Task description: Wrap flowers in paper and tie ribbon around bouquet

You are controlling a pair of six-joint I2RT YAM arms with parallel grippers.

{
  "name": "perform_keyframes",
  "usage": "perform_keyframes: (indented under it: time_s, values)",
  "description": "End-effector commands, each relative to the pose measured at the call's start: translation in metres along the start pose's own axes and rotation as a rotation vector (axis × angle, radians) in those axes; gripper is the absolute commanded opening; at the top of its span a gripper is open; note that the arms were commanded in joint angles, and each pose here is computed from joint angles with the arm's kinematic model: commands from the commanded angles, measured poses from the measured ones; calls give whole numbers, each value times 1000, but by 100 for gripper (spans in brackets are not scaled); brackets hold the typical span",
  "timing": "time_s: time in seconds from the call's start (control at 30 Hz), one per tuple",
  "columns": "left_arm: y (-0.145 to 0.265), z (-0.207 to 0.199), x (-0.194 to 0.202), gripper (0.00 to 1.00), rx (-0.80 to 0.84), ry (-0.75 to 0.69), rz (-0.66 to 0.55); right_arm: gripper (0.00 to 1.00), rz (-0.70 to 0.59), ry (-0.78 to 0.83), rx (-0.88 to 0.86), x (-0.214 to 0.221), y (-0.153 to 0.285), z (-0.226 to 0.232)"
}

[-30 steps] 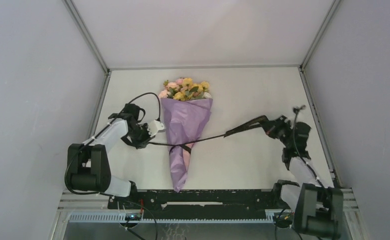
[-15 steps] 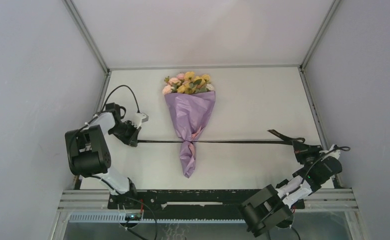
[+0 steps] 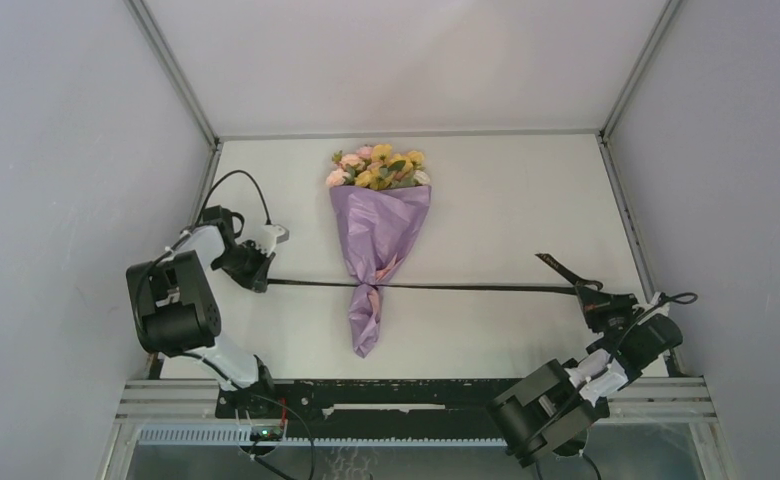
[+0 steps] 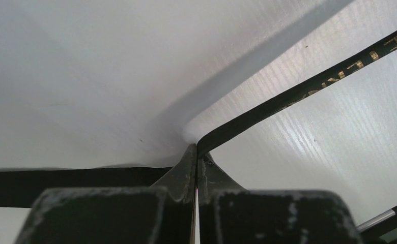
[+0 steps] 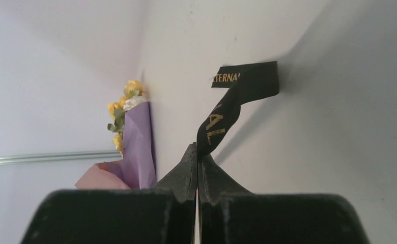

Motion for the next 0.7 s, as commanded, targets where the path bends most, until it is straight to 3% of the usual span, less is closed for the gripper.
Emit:
perform_keyframes:
  time_s: [0.0,0.2,0.33,0.47,0.57,0.67]
  values:
    - [33,29,7,0,-185,-5,60,0,-158,278,0,-34,-12,26]
    - [69,-56,-74,0,19,-132,-121,0,240,677,-201,68,-34,108]
    - [106,-114,-122,0,139,-254,-203,0,465,736,-324,129,-18,145]
    - [141,-169,-142,0,258,-370,-242,1,710,768,-270,189,2,136]
    - [154,-196,-141,0,296,-435,-267,11,863,799,-90,215,18,106]
    - [162,-217,-135,0,312,-502,-291,36,954,845,82,221,33,81]
Point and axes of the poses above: each gripper's point midway between its finger pads, its own y axis back along the fingers, its own z axis along the line the jaws close on, x = y × z, the point moved 4 cm from there along y, back along the fingers, and after that the axes turned 6 degrees about -y, right-handed, at the moved point
